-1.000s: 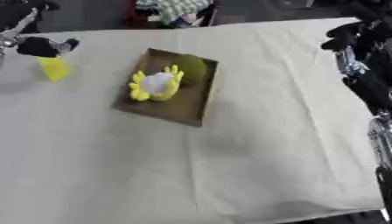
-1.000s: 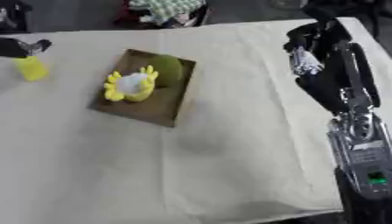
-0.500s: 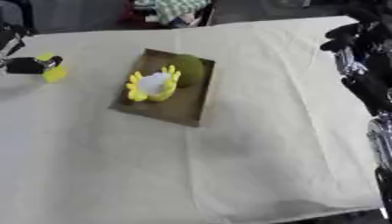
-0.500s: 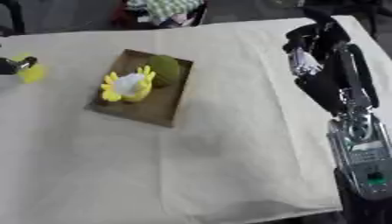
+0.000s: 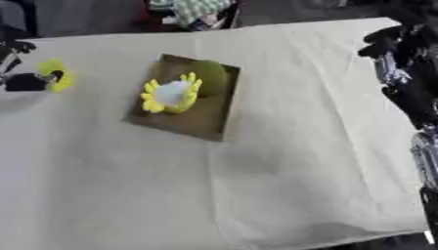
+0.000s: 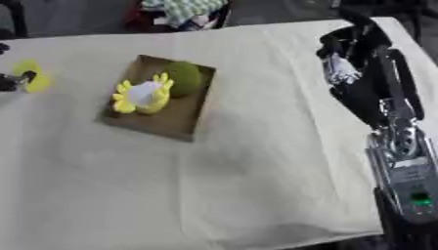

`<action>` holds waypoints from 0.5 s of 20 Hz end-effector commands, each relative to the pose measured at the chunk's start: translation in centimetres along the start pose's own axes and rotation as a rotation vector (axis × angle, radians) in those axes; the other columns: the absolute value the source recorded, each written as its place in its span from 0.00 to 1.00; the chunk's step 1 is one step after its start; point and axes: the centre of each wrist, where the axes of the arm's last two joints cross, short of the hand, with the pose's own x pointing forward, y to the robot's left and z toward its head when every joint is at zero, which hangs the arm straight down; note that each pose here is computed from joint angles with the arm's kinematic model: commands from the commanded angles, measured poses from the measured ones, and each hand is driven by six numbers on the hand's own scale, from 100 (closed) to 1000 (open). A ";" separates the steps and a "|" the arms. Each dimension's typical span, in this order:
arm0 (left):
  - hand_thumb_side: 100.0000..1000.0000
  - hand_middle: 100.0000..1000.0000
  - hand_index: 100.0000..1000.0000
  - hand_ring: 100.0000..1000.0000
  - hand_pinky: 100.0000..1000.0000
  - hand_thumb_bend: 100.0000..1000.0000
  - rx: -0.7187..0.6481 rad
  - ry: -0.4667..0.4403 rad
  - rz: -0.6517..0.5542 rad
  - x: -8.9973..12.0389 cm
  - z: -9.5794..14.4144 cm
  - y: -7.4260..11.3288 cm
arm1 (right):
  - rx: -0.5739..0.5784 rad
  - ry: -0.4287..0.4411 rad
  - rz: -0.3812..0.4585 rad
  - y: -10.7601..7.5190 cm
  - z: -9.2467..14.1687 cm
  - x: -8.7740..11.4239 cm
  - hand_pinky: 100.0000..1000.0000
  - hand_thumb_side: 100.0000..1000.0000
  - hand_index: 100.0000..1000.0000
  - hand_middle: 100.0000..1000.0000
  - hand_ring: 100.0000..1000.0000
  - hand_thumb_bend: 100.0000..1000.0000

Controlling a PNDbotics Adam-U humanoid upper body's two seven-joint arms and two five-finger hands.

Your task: Pick up objects on the table and place them in the box.

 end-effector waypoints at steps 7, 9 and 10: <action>0.59 0.78 0.91 0.72 0.73 0.34 0.101 0.005 0.047 0.2 -0.4 0.8 | 0.006 -0.027 0.013 -0.5 -0.6 0.6 0.70 0.42 0.89 0.58 0.58 0.00; 0.59 0.78 0.91 0.72 0.73 0.34 0.104 0.004 0.048 0.2 -0.4 0.7 | 0.007 -0.027 0.012 -0.5 -0.7 0.6 0.70 0.42 0.89 0.58 0.58 0.00; 0.59 0.78 0.91 0.72 0.73 0.34 0.105 0.004 0.049 0.2 -0.4 0.6 | 0.007 -0.027 0.012 -0.5 -0.7 0.6 0.70 0.42 0.89 0.58 0.58 0.00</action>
